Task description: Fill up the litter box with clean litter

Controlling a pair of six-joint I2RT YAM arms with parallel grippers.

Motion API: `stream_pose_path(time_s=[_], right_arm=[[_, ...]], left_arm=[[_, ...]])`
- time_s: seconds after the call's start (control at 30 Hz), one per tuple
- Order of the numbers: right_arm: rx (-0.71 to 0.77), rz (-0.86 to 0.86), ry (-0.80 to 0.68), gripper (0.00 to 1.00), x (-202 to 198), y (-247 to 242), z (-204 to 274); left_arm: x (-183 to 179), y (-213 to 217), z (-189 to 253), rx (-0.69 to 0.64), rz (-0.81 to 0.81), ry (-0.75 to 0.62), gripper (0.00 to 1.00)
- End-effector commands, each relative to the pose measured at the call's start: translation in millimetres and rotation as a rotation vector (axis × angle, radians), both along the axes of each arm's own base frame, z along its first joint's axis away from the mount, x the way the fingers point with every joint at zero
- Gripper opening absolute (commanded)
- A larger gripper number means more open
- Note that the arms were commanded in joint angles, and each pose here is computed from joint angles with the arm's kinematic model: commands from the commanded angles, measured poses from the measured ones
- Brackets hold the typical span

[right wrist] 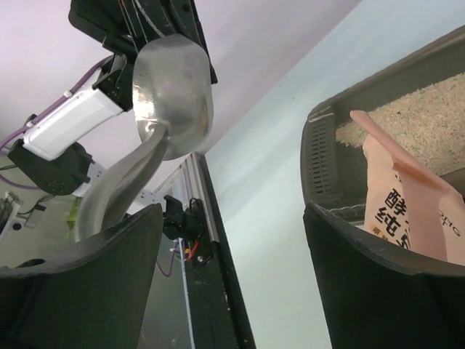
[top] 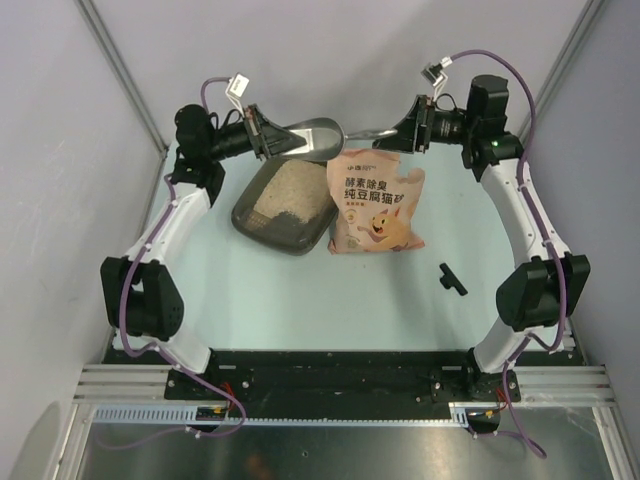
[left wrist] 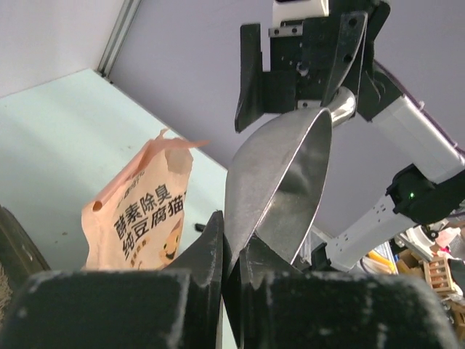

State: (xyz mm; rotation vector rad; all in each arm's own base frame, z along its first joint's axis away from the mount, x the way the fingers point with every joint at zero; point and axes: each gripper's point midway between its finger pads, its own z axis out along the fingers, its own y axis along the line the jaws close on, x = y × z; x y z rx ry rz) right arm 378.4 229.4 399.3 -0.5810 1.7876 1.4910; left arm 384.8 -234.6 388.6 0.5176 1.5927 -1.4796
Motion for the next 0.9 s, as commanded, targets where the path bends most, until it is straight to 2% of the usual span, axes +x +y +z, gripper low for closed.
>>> stream_pose_path(time_s=[0.0,0.07,0.1,0.2,0.33,0.37,0.4,0.43,0.6,0.67,0.87], right_arm=[[-0.021,-0.044,-0.133,0.81,-18.7,-10.6,25.2],[-0.04,-0.154,-0.197,0.81,-8.6,-25.2,27.9],[-0.031,-0.172,-0.289,0.82,-15.7,-26.6,45.6],[-0.02,-0.228,-0.389,0.87,-13.3,-15.5,65.8],[0.02,-0.173,-0.43,0.88,-11.6,29.5,85.6],[0.048,-0.178,-0.473,0.89,-16.4,42.9,107.0],[0.054,-0.182,-0.459,0.9,-14.9,49.3,111.2],[0.041,-0.224,-0.43,0.9,5.0,55.2,104.2],[0.084,-0.338,-0.467,0.94,27.8,63.3,146.9],[0.078,-0.374,-0.451,0.94,41.7,64.3,142.8],[0.098,-0.366,-0.433,0.87,56.7,61.0,137.3]], left_arm=[[4.8,3.2,46.3,-0.053,0.036,-0.081,0.0],[15.9,9.8,56.2,-0.079,0.122,-0.054,0.0],[18.0,11.1,67.0,-0.088,0.147,-0.063,0.0],[24.2,9.5,89.3,-0.117,0.195,-0.055,0.0],[32.8,7.2,104.6,-0.169,0.228,-0.03,0.0],[31.7,6.7,106.7,-0.185,0.22,-0.011,0.0],[32.7,7.1,104.4,-0.193,0.225,-0.003,0.0],[29.1,7.7,109.4,-0.214,0.221,0.001,0.0],[23.4,9.1,96.1,-0.239,0.216,0.046,0.0],[20.6,10.4,91.9,-0.243,0.219,0.06,0.0],[15.3,13.3,96.3,-0.242,0.222,0.041,0.0]])
